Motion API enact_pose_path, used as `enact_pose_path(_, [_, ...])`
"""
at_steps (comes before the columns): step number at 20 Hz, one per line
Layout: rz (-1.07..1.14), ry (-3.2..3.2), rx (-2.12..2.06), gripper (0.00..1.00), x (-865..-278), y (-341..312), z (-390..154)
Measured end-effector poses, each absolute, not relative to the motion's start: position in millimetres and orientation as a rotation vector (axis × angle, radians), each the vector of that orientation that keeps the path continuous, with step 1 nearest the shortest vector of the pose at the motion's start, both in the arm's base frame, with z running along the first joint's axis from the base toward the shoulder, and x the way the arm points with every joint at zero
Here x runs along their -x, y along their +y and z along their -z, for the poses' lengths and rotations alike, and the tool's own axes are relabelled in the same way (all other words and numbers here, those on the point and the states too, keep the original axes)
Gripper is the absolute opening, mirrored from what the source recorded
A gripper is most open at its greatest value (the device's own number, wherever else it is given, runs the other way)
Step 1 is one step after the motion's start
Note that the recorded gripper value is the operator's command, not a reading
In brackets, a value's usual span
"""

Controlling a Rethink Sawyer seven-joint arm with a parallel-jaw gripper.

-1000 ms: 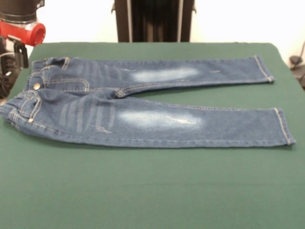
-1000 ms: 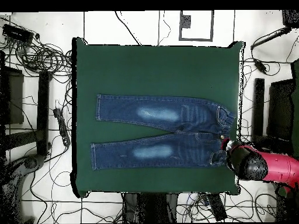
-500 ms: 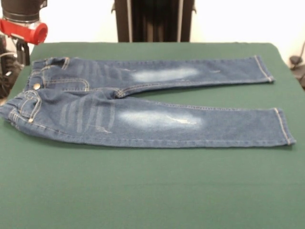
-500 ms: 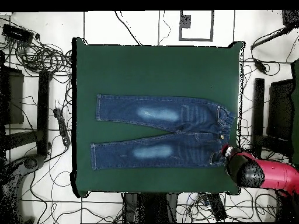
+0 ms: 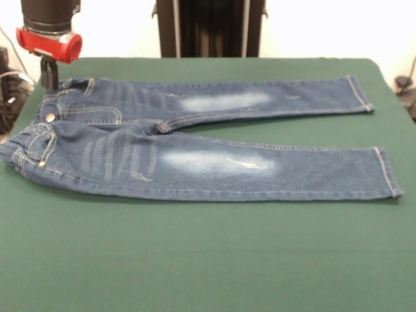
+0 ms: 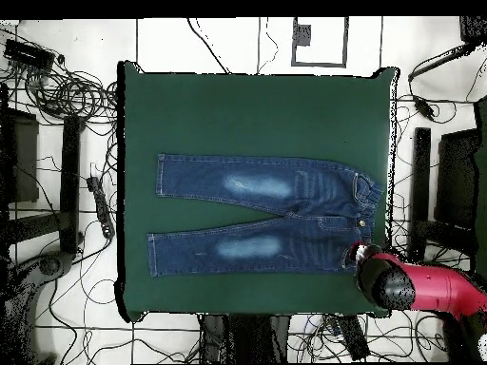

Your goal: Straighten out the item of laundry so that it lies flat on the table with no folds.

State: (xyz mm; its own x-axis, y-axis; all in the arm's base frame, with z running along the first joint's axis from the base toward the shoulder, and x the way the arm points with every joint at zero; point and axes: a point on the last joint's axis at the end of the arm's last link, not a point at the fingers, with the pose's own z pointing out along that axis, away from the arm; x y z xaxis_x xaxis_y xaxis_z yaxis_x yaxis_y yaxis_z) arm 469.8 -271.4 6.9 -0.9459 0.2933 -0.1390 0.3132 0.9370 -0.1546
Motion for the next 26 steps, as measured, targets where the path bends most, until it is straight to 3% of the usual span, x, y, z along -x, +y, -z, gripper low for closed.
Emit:
enact_pose_path(12, [0.272,3.005,-0.394,0.0,-462,-232,-5])
enact_pose_path(26, [0.15,2.977,-0.481,0.0,-438,-226,35])
